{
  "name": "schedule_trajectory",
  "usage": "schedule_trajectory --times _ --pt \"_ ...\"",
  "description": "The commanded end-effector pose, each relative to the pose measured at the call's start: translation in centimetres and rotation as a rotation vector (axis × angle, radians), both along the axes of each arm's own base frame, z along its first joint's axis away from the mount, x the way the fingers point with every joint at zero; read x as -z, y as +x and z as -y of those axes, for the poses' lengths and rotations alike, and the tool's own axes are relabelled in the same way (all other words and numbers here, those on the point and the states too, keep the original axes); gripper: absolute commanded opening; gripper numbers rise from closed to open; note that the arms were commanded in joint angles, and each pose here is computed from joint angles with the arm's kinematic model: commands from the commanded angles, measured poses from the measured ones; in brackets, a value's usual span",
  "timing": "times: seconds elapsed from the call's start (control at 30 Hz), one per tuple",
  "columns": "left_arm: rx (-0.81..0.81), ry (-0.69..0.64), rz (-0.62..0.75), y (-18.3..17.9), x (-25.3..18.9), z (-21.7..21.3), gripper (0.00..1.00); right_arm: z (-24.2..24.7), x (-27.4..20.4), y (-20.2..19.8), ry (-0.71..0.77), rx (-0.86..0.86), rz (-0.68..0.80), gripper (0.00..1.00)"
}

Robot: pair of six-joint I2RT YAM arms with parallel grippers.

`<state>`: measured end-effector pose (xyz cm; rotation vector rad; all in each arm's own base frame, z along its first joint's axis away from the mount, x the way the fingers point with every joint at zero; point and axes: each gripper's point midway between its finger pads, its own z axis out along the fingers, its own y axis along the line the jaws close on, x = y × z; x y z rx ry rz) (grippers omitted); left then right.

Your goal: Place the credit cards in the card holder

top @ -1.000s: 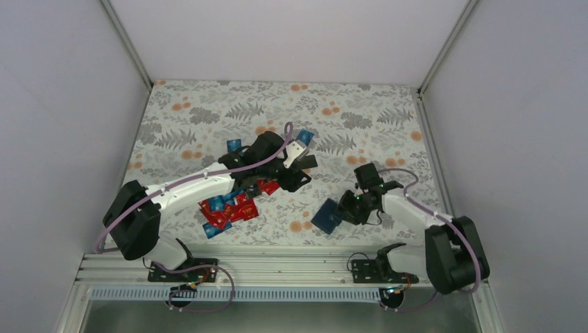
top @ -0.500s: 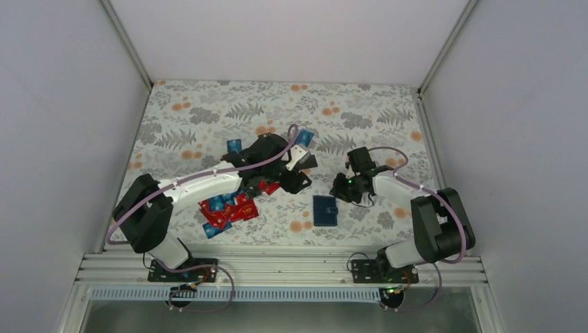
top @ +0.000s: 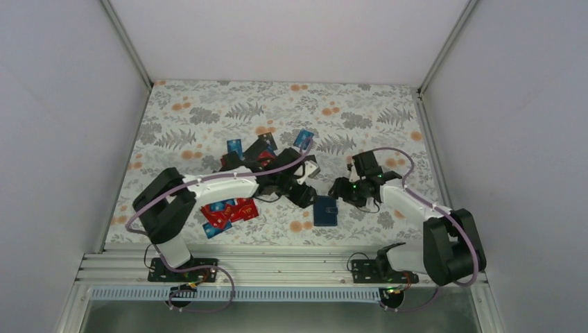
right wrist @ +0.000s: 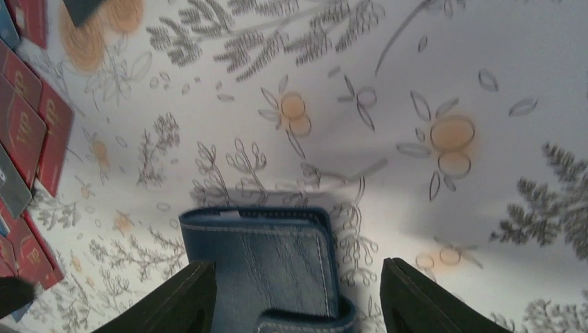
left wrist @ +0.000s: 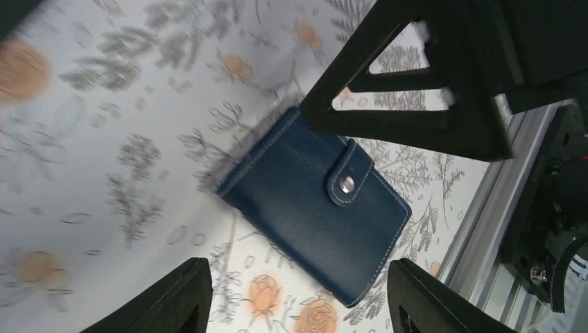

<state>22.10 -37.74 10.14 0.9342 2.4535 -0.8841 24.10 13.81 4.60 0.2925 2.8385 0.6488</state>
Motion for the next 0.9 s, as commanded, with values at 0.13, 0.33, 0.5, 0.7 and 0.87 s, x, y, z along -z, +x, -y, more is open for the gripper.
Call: schedule_trajectory --times 0.13,0.33,0.5,0.7,0.87 --pt "0.004 0.012 -0.152 -2.3 3.1 2.9 0.6 -0.2 0.8 -4.4 0.047 -0.02 -0.076 0.57" --pt "-0.003 0.008 -0.199 -2.6 4.5 3.3 0.57 -0.6 1.2 -6.1 0.067 -0.047 -0.087 0.43" --pt "0.018 0.0 -0.217 -2.7 5.3 3.9 0.56 -1.2 2.3 -7.3 0.081 -0.076 -0.115 0.39" --pt "0.025 -0.006 -0.242 -2.7 6.6 4.3 0.52 -1.5 3.0 -7.7 0.083 -0.093 -0.121 0.33" --pt "0.044 -0.011 -0.262 -2.8 7.5 4.9 0.49 -2.1 3.2 -7.8 0.119 -0.107 -0.118 0.21"
